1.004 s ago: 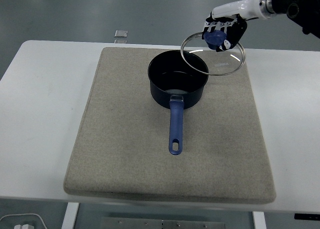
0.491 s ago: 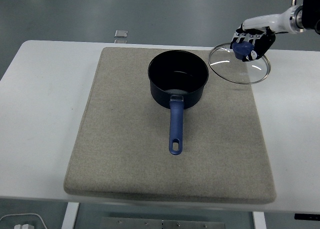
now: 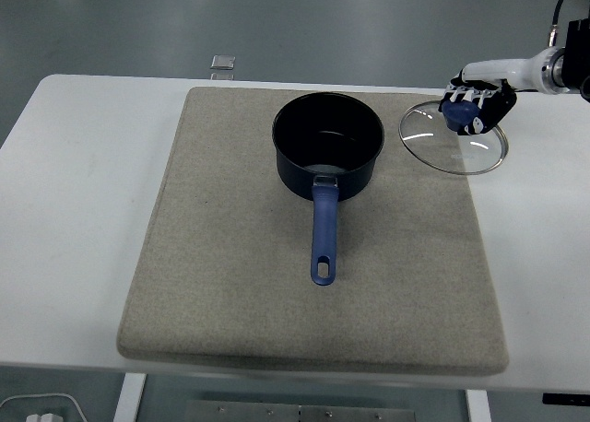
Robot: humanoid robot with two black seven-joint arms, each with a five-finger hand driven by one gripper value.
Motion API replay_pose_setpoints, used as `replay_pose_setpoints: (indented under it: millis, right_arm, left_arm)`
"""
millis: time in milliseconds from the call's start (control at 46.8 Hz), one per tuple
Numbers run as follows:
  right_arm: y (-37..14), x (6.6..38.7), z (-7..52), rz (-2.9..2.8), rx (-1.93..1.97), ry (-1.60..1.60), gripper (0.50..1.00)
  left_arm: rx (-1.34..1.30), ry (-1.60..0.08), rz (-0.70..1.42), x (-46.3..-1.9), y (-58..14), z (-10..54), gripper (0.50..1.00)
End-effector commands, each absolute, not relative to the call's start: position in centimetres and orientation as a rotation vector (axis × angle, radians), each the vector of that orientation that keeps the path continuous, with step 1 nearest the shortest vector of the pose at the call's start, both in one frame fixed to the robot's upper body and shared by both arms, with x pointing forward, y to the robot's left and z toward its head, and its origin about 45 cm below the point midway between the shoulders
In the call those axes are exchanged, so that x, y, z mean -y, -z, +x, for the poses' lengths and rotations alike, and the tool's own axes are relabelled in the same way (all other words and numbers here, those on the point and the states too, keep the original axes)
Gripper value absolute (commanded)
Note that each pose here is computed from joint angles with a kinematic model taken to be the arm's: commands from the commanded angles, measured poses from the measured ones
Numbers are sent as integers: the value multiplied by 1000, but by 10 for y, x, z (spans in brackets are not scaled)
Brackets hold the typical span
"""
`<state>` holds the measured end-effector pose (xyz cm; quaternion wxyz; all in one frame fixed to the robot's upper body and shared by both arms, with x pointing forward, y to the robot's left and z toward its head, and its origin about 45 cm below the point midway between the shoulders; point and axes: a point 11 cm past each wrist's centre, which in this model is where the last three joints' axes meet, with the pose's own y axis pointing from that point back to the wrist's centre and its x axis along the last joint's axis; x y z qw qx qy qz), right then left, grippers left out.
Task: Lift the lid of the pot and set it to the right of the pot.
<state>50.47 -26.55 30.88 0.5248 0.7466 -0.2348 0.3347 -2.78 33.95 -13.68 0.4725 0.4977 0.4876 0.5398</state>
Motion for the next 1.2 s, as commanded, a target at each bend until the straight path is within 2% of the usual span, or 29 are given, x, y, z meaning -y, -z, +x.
replay_pose_setpoints:
  millis: [0,385,534,598,684,748,833,897,962,1175]
  right_arm:
    - [-302,265,504,1788,563,-799,500]
    - [-279,258,500,1794,575,-815,500]
    - [-271,255,499,1797,576,-821,521]
    - [-269,252,498,1800,576,-824,547]
    - [-268,253,499,1797,580,-824,617]
    - [-269,252,499,1800,585,-829,698]
    - [-269,251,499,1804,585,-824,774]
    - [-269,252,498,1809,583,-814,886]
    - [-268,250,498,1814,578,-812,901]
    - [-272,249,499,1819,586,-816,905]
  left_arm:
    - [-1195,-1321,1219,-340,137,-29,1000]
    - [-1194,-1323,1217,-340,137,-28,1000]
    - [-1193,-1320,1219,-340,137,-28,1000]
    - [-1195,-1321,1219,-340,137,-29,1000]
    - [-1193,-1322,1218,-340,137,-28,1000]
    - [-1193,-1320,1219,-340,137,-28,1000]
    - [-1193,-1322,1218,-340,137,-28,1000]
    - [-1193,-1320,1219,-340,137,-28,1000]
    - [-1196,-1323,1218,-340,137,-29,1000]
    - [-1194,-1322,1218,-340,137,-28,1000]
